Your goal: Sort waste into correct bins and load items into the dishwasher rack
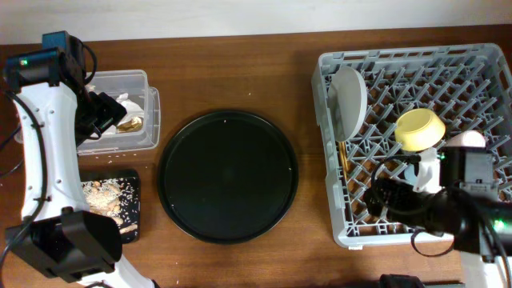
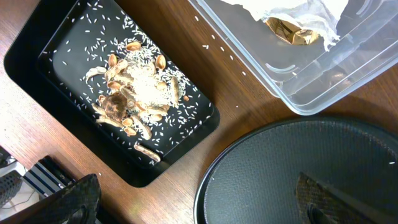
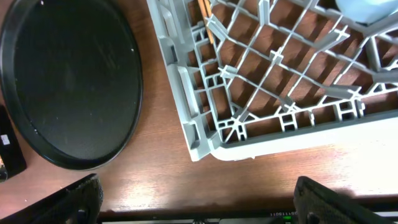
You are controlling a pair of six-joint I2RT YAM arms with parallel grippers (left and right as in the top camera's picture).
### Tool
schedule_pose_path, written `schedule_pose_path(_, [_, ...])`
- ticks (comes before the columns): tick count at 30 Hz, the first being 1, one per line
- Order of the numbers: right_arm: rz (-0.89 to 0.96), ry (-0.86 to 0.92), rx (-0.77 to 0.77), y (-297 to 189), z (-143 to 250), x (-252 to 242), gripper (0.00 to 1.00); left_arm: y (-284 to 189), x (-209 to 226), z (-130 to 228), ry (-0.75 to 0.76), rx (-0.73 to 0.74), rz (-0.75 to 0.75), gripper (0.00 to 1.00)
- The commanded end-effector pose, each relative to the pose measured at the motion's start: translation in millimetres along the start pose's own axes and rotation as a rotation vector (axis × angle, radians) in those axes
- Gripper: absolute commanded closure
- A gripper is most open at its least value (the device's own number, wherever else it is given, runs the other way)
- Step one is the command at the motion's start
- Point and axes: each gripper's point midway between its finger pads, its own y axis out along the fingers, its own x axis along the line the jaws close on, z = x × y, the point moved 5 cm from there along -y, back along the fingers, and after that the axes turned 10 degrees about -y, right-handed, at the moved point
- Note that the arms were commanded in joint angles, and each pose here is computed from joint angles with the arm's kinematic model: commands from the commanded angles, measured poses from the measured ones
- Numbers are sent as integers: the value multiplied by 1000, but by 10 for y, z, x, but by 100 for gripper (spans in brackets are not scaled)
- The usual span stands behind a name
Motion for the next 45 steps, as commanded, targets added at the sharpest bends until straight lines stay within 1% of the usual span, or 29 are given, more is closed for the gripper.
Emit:
schedule_pose_path(1, [-5, 10, 74, 141, -42, -21, 1, -95, 41, -13, -19, -23, 19, 1])
schedule_pose_path(2, [-23, 14, 89, 207, -104, -12, 1, -95, 41, -14, -19, -23, 19, 1])
schedule_pose_path(3, [-41, 4, 53, 235, -176, 5, 1, -95, 41, -14, -19, -23, 19, 1])
schedule_pose_path(5, [-100, -45, -95, 306, -291, 53, 1, -95, 41, -14, -19, -23, 19, 1])
schedule_pose_path(8, [-169, -129, -322, 618, -28, 9, 1, -95, 41, -14, -19, -23, 19, 1])
schedule_pose_path(9, [-195, -156, -382, 717, 39, 1, 1, -95, 41, -14, -19, -23, 19, 1])
schedule_pose_path(11, [-224, -240, -474, 923, 298, 13, 1, -95, 41, -13, -19, -23, 19, 1])
schedule_pose_path(12, [-183, -260, -524, 915, 306, -14, 1, -95, 41, -13, -19, -23, 19, 1])
schedule_pose_path(13, [-131, -302, -680, 774, 202, -6, 1, -95, 41, -13, -19, -23, 19, 1])
schedule_pose_path(14, [-117, -318, -781, 664, 143, 8, 1, -95, 41, -13, -19, -23, 19, 1])
schedule_pose_path(15, [-97, -318, -865, 566, 131, -11, 1, -95, 41, -14, -19, -23, 19, 1])
schedule_pose_path(16, [-93, -321, -916, 504, 156, -18, 1, -95, 41, -13, -19, -23, 19, 1])
schedule_pose_path(20, [-88, -325, -981, 598, 153, -64, 1, -95, 41, -13, -19, -23, 19, 1])
schedule_pose_path(22, [-103, -343, -1067, 669, 53, -54, 1, -95, 41, -14, -19, -23, 19, 1])
schedule_pose_path(24, [-102, -412, -1133, 746, 6, -35, 1, -95, 41, -14, -19, -23, 19, 1])
schedule_pose_path(27, [-98, -452, -1237, 769, -44, -29, 1, -95, 41, -14, -19, -23, 19, 1])
schedule_pose_path(30, [-52, -486, -1242, 772, -50, -50, 1, -95, 41, -13, -19, -23, 19, 1])
schedule_pose_path(31, [-29, -468, -1211, 830, -41, -93, 1, -95, 41, -13, -19, -23, 19, 1])
schedule_pose_path(33, [79, -392, -1121, 994, -9, -279, 1, -95, 41, -14, -19, -23, 19, 1])
schedule_pose_path(34, [112, -371, -1125, 986, -19, -322, 1, -95, 41, -13, -19, -23, 19, 1])
schedule_pose_path(37, [116, -369, -1125, 986, -19, -327, 1, -95, 41, -13, -19, -23, 19, 1])
schedule_pose_path(38, [148, -389, -1126, 982, -23, -345, 1, -95, 41, -14, -19, -23, 19, 1])
schedule_pose_path(40, [212, -495, -1117, 987, -20, -343, 1, -95, 41, -14, -19, -23, 19, 1])
schedule_pose_path(41, [223, -505, -1116, 987, -21, -347, 1, -95, 41, -14, -19, -23, 19, 1])
schedule_pose_path(43, [183, -449, -1120, 987, -20, -343, 1, -95, 41, -13, -19, -23, 19, 1])
schedule_pose_path(45, [181, -447, -1120, 987, -20, -343, 1, -95, 41, -14, -19, -23, 19, 1])
